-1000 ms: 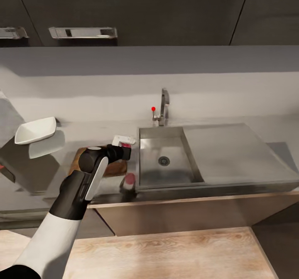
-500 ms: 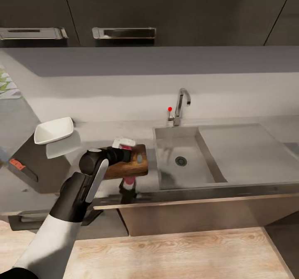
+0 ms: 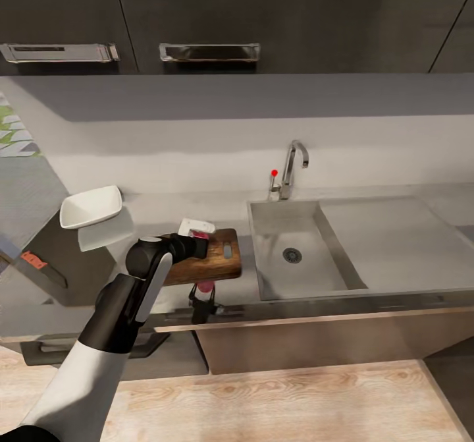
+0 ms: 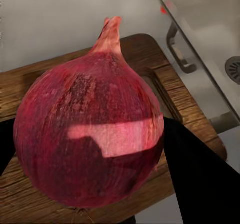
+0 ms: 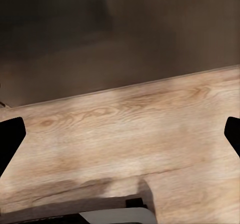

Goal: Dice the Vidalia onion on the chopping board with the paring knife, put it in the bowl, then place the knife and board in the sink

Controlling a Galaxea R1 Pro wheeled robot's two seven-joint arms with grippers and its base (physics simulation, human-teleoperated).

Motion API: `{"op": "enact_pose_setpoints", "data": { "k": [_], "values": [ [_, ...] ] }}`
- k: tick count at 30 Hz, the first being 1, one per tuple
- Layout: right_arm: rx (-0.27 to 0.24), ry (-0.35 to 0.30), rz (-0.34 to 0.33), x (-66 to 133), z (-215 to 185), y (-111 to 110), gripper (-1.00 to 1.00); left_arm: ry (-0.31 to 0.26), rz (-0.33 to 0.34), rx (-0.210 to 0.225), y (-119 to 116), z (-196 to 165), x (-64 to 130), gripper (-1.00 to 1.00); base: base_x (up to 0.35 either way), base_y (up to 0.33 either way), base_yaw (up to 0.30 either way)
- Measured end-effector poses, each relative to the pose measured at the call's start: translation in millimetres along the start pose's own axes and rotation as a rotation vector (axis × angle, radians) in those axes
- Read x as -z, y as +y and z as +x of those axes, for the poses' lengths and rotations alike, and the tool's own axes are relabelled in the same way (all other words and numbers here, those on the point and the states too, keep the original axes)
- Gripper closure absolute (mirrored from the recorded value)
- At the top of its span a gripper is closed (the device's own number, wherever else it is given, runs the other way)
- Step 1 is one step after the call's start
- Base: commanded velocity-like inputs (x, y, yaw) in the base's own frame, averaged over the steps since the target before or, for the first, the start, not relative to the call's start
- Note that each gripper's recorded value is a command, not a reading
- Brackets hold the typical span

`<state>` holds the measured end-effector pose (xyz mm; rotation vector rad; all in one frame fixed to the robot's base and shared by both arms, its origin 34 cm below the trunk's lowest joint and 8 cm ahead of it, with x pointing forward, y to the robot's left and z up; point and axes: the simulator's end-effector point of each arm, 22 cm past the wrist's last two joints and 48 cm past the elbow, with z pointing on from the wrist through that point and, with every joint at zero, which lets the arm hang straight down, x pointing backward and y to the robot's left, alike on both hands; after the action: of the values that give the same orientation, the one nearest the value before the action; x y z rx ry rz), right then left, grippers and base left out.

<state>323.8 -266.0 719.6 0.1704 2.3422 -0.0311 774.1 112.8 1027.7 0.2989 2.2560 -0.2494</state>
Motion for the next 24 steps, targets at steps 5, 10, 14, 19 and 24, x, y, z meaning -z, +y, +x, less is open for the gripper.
{"op": "enact_pose_setpoints", "data": {
  "k": [5, 10, 14, 19, 24],
  "values": [
    [0.000, 0.000, 0.000, 0.0, 0.0, -0.1, -1.00, 0.005, 0.001, 0.001, -0.3, 3.2, -0.4, 1.00, 0.000, 0.184, 0.000],
    [-0.001, 0.000, 0.001, 0.0, 0.0, -0.2, -1.00, 0.010, 0.001, 0.003, -0.6, 6.7, -0.9, 1.00, 0.000, 0.038, 0.000],
    [-0.001, 0.000, 0.001, 0.0, 0.0, -0.2, -1.00, 0.013, 0.002, 0.004, -0.8, 8.2, -1.1, 1.00, 0.000, 0.006, 0.000],
    [-0.001, 0.004, 0.001, 0.2, 1.3, -0.3, -1.00, 0.017, 0.002, 0.005, -0.6, 10.5, -2.9, 1.00, 0.000, 0.001, 0.000],
    [0.000, 0.011, 0.002, 0.5, 3.9, -0.6, -1.00, 0.025, 0.003, 0.007, -0.1, 14.6, -6.3, 1.00, 0.000, 0.000, 0.000]
  ]
}}
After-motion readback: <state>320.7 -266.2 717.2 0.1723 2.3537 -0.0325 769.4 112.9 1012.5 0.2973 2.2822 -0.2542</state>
